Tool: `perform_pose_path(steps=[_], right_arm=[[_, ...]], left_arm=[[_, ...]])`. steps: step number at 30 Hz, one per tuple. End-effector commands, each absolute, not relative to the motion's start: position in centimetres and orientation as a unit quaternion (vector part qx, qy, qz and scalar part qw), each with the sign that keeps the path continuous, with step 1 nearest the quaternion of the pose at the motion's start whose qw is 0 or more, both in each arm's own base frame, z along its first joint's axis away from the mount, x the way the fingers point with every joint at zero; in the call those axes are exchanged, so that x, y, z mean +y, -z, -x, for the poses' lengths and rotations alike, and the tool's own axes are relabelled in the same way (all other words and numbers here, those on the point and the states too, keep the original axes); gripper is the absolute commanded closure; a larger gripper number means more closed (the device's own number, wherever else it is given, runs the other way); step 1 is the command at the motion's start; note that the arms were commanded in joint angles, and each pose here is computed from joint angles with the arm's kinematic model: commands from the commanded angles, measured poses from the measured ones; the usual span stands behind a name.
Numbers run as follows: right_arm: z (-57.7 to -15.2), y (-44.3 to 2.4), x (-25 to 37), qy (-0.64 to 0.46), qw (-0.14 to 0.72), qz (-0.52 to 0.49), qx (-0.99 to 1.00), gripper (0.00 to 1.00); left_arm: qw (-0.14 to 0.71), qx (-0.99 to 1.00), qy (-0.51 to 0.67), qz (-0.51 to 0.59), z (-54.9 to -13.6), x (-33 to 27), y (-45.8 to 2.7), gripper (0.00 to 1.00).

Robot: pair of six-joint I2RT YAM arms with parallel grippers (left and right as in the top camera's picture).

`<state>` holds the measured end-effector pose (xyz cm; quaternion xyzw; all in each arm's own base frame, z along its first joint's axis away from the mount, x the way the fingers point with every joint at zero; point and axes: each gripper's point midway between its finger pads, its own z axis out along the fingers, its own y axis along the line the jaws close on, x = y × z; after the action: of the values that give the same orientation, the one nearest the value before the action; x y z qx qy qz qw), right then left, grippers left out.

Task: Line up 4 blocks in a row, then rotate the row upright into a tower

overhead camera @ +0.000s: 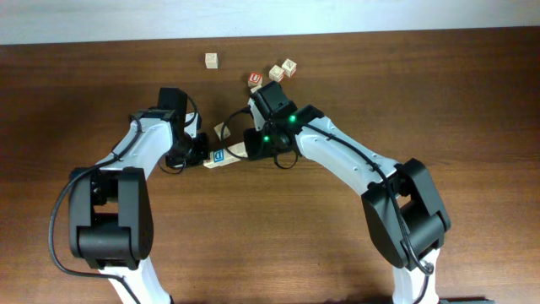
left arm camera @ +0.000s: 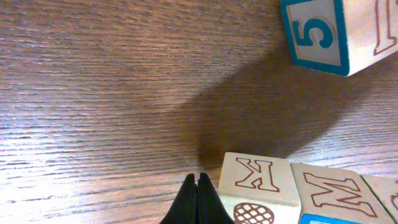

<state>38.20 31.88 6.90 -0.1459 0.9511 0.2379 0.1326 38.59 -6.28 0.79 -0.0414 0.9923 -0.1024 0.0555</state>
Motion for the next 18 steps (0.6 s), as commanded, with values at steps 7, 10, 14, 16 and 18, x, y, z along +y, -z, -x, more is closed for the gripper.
perform_pose_path(steps=[7,10,14,16,18], right_arm=[[-35.5,-10.2,36.2,-0.297,0.135,0.200,0.924,0.95],[-35.5,-10.3,36.3,-0.298,0.134,0.201,0.923,0.96],[-35.8,-11.0,36.6,-0.303,0.142,0.202,0.920,0.96],[-35.7,-11.0,36.7,-0.303,0.141,0.202,0.920,0.96],[-35.4,-11.1,37.3,-0.305,0.143,0.208,0.918,0.95]], left_arm=[[0.039,0.986,0.160,0.012,-37.8,-9.7,-0.9,1.00],[0.039,0.986,0.160,0.012,-37.8,-9.7,-0.9,1.00],[0.037,0.986,0.160,0.013,-37.7,-9.7,-0.9,1.00],[0.034,0.987,0.159,0.013,-37.5,-9.7,-0.8,1.00],[0.033,0.987,0.159,0.013,-37.5,-9.7,-0.8,1.00]])
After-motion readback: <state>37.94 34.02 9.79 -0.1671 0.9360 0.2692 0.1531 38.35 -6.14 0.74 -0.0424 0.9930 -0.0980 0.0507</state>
